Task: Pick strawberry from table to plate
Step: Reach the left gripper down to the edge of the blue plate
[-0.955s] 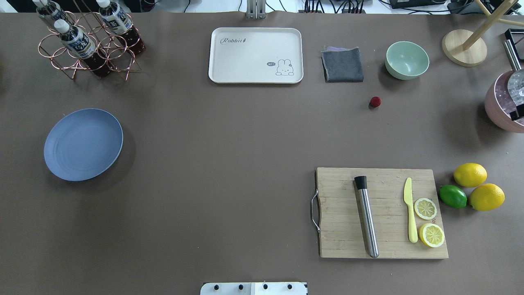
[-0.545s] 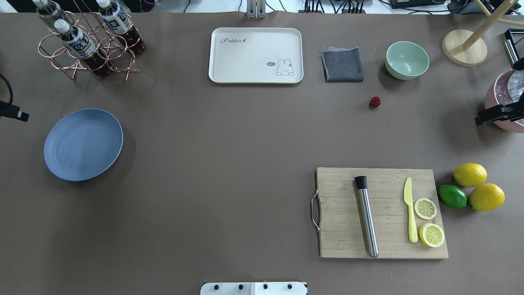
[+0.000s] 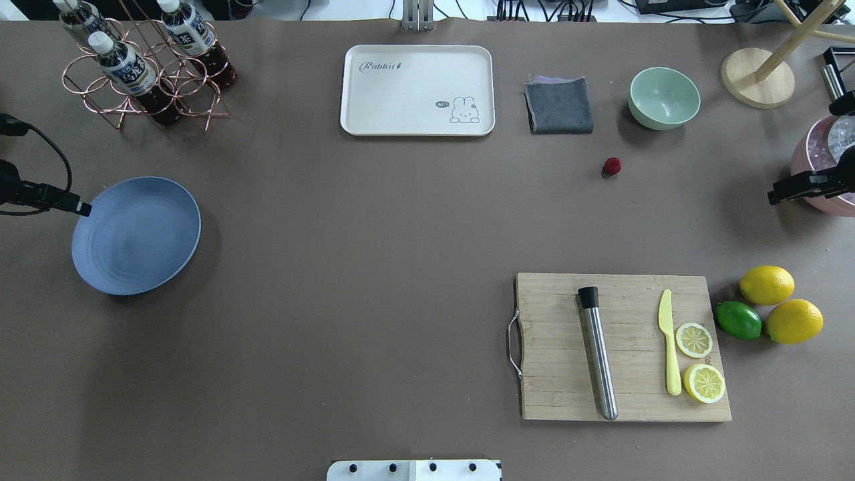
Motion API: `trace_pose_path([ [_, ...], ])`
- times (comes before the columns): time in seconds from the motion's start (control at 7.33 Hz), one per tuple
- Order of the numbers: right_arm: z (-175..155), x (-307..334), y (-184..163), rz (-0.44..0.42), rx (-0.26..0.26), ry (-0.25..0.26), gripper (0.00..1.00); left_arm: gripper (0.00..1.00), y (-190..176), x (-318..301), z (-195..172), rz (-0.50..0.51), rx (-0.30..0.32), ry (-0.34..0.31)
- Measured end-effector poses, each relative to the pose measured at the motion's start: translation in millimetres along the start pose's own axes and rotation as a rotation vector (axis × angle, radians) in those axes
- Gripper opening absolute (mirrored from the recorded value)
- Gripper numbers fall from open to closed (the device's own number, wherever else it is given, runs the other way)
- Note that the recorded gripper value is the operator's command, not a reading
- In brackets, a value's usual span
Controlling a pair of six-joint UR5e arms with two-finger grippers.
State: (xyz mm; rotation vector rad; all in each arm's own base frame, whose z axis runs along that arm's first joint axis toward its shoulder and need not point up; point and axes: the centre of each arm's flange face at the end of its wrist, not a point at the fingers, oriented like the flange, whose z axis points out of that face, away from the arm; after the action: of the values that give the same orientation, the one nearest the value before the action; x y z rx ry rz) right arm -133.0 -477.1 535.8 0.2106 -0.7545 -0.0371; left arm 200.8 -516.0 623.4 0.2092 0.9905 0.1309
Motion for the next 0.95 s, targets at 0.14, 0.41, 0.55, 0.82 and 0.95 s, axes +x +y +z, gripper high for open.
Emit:
trace_pose_path([
  [0.14, -0.2, -0.3, -0.1, -0.002, 0.001, 0.000, 1.00, 0.82, 2.9, -1.6, 4.5, 0.005, 0.002, 0.003],
  [0.41, 0.8, 0.6, 0.1, -0.001, -0.001, 0.002, 1.00, 0.41, 11.1, -10.2, 9.5, 0.016, 0.017, 0.019],
  [0.55, 0.9, 0.8, 0.1, -0.001, -0.001, 0.002, 1.00, 0.21, 13.7, -9.1, 11.0, 0.019, 0.020, 0.027],
  [0.82, 1.0, 0.8, 0.1, -0.001, -0.001, 0.002, 1.00, 0.01, 17.6, 0.3, 16.1, 0.037, 0.016, 0.045],
  [0.95, 0.9, 0.8, 0.1, -0.002, -0.001, 0.002, 1.00, 0.00, 20.5, 7.5, 19.4, 0.043, 0.019, 0.063],
])
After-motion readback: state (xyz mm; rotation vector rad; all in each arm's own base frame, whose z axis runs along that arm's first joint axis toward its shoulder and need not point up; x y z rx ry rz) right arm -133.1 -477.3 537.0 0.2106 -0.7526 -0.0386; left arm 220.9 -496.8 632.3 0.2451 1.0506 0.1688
